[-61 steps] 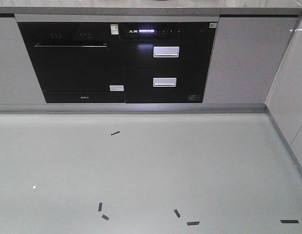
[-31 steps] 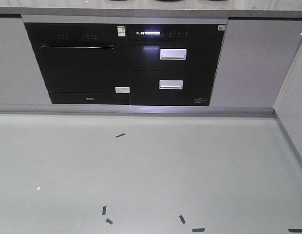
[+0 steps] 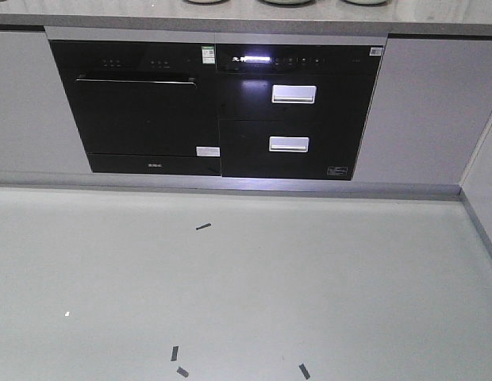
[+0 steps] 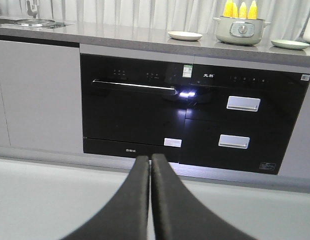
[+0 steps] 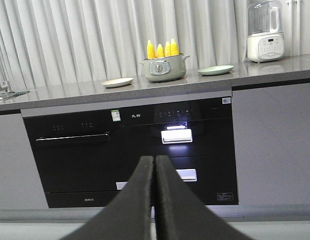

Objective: Distribute corn equally
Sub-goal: 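Drive the base toward the counter with the pot and plates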

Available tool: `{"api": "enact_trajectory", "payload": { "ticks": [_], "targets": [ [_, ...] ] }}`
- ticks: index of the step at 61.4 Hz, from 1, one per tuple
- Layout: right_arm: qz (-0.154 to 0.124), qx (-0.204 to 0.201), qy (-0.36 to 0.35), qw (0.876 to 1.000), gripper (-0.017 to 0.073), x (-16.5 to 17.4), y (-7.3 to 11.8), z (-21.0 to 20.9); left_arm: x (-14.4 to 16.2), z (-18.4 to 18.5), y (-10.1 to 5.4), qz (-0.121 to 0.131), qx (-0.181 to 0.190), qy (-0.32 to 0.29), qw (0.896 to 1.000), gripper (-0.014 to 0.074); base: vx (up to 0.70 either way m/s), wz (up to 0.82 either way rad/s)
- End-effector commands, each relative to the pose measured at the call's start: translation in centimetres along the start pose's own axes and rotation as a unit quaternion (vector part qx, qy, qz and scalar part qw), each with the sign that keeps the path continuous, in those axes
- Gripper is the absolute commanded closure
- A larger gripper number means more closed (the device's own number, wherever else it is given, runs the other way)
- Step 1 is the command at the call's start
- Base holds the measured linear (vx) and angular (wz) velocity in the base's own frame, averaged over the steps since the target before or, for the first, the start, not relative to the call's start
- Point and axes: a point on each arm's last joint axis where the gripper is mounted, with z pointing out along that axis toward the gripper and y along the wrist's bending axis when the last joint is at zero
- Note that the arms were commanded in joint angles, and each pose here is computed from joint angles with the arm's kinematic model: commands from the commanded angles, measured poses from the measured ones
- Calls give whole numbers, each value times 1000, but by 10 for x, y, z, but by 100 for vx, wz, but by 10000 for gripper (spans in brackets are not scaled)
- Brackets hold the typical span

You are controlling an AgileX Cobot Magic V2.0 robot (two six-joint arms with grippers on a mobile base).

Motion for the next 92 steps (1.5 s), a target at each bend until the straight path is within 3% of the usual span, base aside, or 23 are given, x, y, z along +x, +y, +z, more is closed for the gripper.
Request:
{"api": "enact_trajectory", "payload": {
  "ticks": [1,92],
  "targets": [
    [-13,-10,-29,999,561,-3,1,0,-7,-1,-2,-5,14,-46,999,601,9,0],
    [-13,-10,-29,999,561,-3,1,0,-7,-1,-2,-5,14,-46,999,601,11,-1]
  ]
}}
